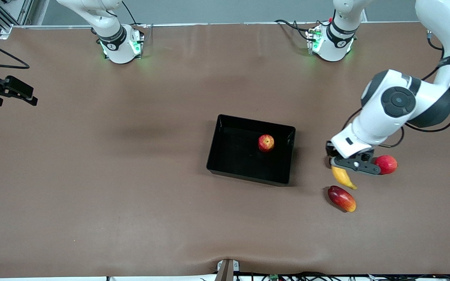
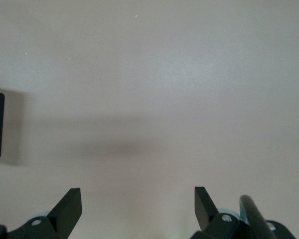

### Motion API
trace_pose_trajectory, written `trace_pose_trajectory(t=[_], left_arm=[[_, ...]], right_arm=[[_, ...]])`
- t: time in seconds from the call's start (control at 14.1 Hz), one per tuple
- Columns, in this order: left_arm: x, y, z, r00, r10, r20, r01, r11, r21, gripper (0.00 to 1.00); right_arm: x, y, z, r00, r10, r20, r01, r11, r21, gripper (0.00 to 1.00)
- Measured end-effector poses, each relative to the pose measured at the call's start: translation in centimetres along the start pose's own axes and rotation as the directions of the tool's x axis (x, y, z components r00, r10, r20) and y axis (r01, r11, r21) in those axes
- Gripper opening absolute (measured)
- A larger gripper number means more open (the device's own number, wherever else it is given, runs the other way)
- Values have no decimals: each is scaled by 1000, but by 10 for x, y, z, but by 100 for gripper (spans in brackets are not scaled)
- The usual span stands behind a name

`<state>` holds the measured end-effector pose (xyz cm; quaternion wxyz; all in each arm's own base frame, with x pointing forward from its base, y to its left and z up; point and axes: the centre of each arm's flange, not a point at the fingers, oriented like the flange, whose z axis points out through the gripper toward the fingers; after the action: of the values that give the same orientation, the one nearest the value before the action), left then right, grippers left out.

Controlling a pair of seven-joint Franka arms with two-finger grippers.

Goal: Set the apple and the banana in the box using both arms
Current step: 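Carry the banana over the black box with the left gripper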

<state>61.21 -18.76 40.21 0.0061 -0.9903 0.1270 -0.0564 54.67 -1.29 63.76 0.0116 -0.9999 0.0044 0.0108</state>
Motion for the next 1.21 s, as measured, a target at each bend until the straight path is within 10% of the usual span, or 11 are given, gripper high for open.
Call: trace_pose_trajectory(t=[1.21], left_arm=[[4, 287, 77, 996, -77, 54, 78, 997, -16, 36]], right_arm=[[0, 3, 0, 1000, 5, 0, -5, 1000, 0, 100]])
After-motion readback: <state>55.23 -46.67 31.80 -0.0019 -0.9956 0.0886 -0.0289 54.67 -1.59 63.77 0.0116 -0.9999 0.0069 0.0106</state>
